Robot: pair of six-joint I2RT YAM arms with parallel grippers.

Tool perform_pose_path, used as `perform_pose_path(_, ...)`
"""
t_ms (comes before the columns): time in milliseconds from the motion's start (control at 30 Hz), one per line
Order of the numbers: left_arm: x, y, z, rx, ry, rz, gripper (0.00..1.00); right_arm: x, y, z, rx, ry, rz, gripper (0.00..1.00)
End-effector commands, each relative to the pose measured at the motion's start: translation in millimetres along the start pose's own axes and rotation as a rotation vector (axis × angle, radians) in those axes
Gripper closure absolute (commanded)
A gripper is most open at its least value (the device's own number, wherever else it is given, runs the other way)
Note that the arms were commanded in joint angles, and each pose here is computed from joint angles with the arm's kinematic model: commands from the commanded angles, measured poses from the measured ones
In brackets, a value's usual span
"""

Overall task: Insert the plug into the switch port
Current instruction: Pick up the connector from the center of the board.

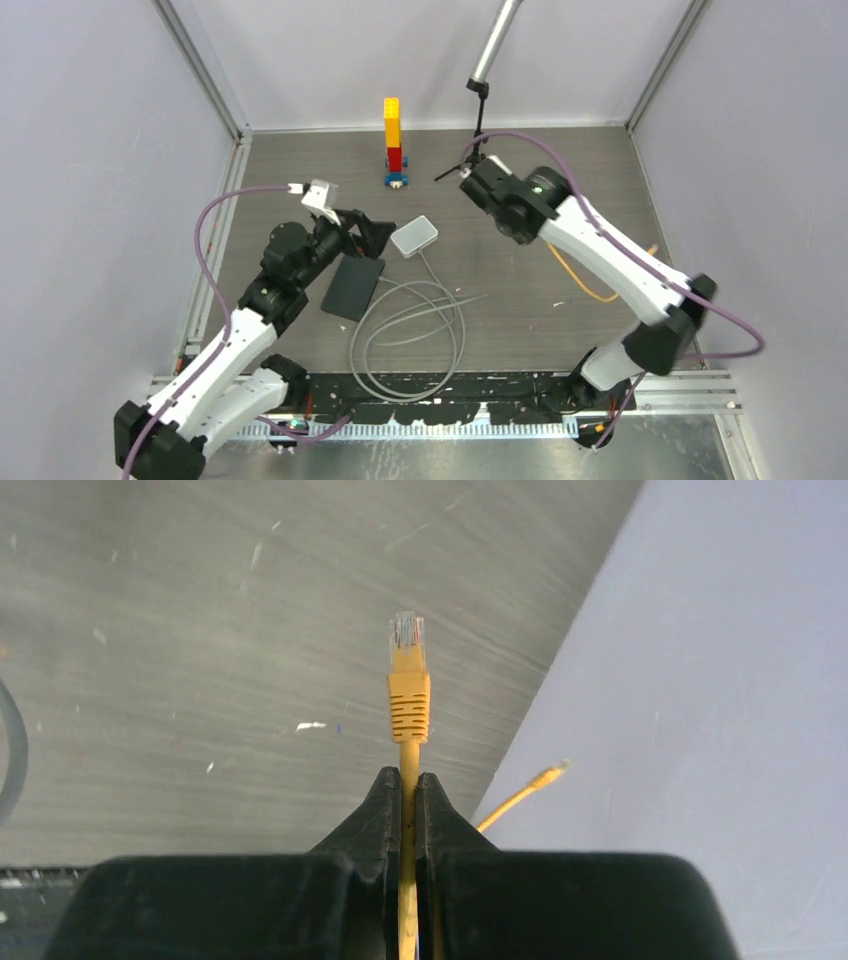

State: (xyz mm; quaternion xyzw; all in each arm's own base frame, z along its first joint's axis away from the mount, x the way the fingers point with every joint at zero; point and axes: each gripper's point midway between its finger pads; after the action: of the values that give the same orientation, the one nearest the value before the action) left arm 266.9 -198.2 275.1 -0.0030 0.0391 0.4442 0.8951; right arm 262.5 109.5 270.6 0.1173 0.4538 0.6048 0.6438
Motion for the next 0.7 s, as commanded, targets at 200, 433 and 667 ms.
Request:
perform_pose_path(200, 57, -49, -4, -0.011, 0.061, 0.059, 0.09, 139, -61, -10, 0.031, 0.166, 0.550, 1.00)
perform_pose_path(433, 73, -95, -60, 0.069, 0.059, 0.054, 0.13, 193, -116, -12, -0.110, 0.066, 0.650, 0.99)
perform_pose_path(667, 87, -138, -107, 0.111, 0.079, 0.047, 0.19, 225, -147, -6, -0.251, -0.049, 0.687, 0.99)
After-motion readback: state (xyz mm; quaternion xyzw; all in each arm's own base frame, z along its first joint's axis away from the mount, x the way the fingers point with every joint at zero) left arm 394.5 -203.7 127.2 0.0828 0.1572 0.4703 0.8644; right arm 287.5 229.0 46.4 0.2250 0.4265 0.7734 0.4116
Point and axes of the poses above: each gripper's point midway between its finger pads, its own y axis back along the fingers, its own x axis along the line the jaws close on, z = x × y, and after that the axes turned 15 degrees about -y, right-handed
